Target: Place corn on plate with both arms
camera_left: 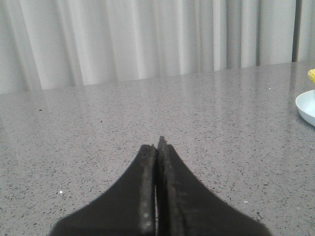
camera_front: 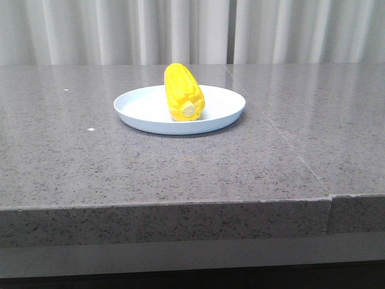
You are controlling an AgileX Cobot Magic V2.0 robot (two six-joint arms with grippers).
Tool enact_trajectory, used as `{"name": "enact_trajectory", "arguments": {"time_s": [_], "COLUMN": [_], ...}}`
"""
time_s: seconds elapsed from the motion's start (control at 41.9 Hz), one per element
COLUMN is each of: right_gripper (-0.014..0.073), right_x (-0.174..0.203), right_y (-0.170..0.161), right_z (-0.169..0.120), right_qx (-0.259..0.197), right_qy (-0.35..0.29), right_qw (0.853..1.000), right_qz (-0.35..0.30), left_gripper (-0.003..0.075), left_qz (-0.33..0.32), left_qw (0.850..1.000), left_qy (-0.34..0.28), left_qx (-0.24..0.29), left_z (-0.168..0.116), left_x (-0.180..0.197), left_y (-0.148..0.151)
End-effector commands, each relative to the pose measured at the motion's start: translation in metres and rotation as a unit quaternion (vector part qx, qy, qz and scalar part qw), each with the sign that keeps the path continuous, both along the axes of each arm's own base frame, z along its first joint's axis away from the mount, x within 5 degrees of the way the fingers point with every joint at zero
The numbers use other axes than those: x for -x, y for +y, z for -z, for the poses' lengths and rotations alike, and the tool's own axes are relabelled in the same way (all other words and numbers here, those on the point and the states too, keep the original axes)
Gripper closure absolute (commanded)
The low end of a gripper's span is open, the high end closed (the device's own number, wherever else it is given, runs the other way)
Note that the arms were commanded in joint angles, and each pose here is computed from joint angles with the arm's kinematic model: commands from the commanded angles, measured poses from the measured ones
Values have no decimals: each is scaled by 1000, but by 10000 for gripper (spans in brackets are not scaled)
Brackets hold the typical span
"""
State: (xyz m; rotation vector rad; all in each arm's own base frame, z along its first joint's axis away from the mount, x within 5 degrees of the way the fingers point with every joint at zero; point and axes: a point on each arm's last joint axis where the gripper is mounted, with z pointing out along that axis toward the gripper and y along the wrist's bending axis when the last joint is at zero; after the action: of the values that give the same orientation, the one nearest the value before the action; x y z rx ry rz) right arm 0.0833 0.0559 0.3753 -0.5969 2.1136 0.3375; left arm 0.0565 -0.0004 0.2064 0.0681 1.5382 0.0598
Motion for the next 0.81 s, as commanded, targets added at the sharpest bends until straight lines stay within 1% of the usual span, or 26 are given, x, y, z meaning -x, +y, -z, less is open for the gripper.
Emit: {"name": "enact_trajectory", "arguments": {"time_s": [0.0, 0.669, 0.788], "right_gripper": [714, 714, 714], "right_x": [-1, 1, 6], "right_y": [0, -1, -9], "right_z": [-13, -12, -4], "right_qx": [-24, -28, -35], "right_qy": [-39, -42, -52], "right_qw": [999, 999, 998], "right_qz": [-1, -2, 21], "left_gripper": [740, 740, 740], "left_qz": [2, 2, 2], "left_qw": [999, 999, 999], "left_qy": [-45, -45, -45], "left_qx": [10, 10, 10], "left_z": [-7, -7, -7], "left_x": [2, 2, 2], "left_y": [0, 0, 0]}}
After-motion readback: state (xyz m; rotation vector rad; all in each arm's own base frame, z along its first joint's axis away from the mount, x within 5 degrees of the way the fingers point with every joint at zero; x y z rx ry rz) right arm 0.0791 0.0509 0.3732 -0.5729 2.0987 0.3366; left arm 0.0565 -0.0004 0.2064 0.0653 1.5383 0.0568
